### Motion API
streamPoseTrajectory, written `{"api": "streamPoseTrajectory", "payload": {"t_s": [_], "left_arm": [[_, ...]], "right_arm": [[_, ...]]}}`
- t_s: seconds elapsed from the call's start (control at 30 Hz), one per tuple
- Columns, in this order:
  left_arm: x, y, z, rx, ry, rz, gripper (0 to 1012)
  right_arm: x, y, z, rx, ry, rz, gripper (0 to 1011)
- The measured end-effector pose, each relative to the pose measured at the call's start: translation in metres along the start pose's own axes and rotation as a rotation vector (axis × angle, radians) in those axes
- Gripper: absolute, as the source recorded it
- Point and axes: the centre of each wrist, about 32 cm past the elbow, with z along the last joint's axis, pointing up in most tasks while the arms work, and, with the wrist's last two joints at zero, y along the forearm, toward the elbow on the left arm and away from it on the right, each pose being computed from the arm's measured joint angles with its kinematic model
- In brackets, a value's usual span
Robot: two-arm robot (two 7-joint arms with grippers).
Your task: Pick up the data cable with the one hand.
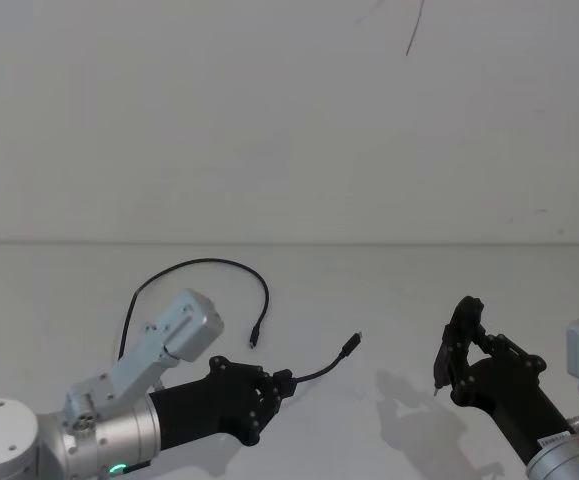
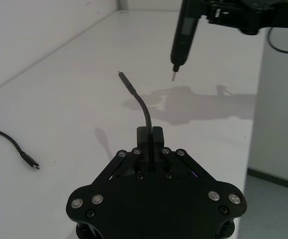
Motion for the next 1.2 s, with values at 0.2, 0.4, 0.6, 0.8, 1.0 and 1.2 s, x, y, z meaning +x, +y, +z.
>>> {"api": "streamPoseTrajectory", "payload": {"t_s": [0.2,0.4,0.6,0.8,1.0,1.2], "left_arm": [[-0.0014,0.0113,0.0042,-0.002,-0.004,-0.02,50],[-0.0023,0.0186,0.0068,-0.004,-0.004,-0.036,50],[-0.0029,0.0233,0.0085,-0.004,-0.004,-0.047,50],[-0.0032,0.0255,0.0095,-0.005,-0.005,-0.052,50],[-0.0035,0.0271,0.0102,-0.005,-0.005,-0.056,50],[-0.0036,0.028,0.0105,-0.005,-0.005,-0.057,50]], "right_arm": [[0.0,0.0,0.0,0.0,0.0,0.0,269],[0.0,0.0,0.0,0.0,0.0,0.0,269],[-0.001,0.0,0.002,0.007,-0.002,0.001,269],[-0.003,0.0,0.009,0.032,0.004,0.01,269],[-0.004,0.0,0.017,0.06,0.035,0.03,269],[-0.005,0.0,0.023,0.076,0.07,0.052,269]]}}
